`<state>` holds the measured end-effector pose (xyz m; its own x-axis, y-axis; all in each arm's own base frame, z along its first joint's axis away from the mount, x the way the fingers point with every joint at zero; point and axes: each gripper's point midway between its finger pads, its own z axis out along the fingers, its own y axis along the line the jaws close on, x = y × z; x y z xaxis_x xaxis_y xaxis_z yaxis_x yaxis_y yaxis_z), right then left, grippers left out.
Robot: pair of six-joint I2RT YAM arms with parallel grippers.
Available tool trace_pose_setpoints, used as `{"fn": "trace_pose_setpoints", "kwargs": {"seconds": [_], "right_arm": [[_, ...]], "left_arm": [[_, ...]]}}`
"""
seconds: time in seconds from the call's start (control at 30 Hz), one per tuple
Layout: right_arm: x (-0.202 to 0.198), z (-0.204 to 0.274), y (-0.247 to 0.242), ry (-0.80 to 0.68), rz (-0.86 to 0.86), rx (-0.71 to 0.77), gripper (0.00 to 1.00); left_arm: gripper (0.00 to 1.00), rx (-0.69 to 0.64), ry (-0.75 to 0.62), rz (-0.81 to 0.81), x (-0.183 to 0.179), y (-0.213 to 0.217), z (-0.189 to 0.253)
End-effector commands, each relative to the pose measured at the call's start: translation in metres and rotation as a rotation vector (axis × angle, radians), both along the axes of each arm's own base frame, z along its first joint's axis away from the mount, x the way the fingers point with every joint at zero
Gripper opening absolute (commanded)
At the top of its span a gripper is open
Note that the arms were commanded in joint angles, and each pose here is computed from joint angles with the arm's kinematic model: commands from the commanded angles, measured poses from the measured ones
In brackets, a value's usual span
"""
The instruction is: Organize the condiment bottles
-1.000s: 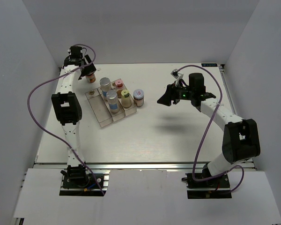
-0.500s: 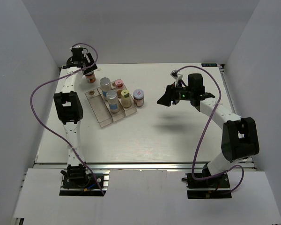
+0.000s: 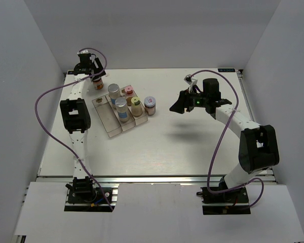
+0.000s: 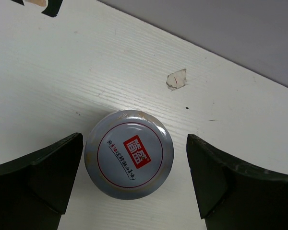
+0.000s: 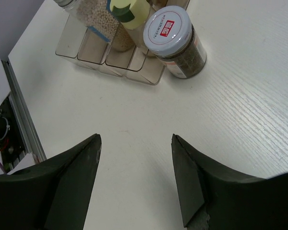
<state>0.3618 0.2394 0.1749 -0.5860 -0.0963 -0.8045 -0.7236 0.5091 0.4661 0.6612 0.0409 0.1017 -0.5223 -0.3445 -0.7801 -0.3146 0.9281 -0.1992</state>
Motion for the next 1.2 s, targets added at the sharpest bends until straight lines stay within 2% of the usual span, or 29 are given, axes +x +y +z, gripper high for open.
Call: {"fn": "trace_pose_setpoints", "kwargs": {"seconds": [0.0,0.2,0.4,0.53,0.67,0.73,0.83,0.87,0.93,1.17], "right_arm": [[0.012,0.018,0.001,-0.058,-0.007,0.016,0.66],[0.013,0.017,-0.001,-0.056,-0.011,0.008,0.66],[0.014,0.016,-0.002,-0.053,-0.016,0.006,0.66],[0.013,0.015,-0.002,-0.052,-0.014,0.007,0.66],[0.013,0.015,-0.004,-0.05,-0.019,0.006,0.66],[0.012,0.014,-0.005,-0.048,-0.021,0.004,0.66],[0.012,0.014,-0.006,-0.048,-0.022,0.006,0.66],[0.012,0.014,-0.006,-0.05,-0.024,0.007,0.66],[0.012,0.015,-0.007,-0.05,-0.025,0.009,0.66],[0.011,0.014,-0.007,-0.045,-0.025,0.012,0.66]], "left_arm": [[0.98,0.036,-0.099,0.014,0.014,0.009,0.033],[0.97,0.026,-0.086,0.012,0.014,0.006,0.025],[0.91,0.022,-0.074,0.012,0.012,0.006,0.021],[0.85,0.014,-0.064,0.013,0.011,0.006,0.017],[0.74,0.006,-0.06,0.009,0.01,0.004,0.017],[0.73,0.003,-0.053,0.007,0.009,0.004,0.015],[0.76,-0.004,-0.037,0.0,0.006,0.001,0.012],[0.85,-0.002,-0.024,0.001,0.004,0.001,0.009],[0.88,0.0,-0.01,0.0,0.001,0.001,0.006],[0.89,0.014,0.006,-0.005,-0.004,0.002,0.004]]}}
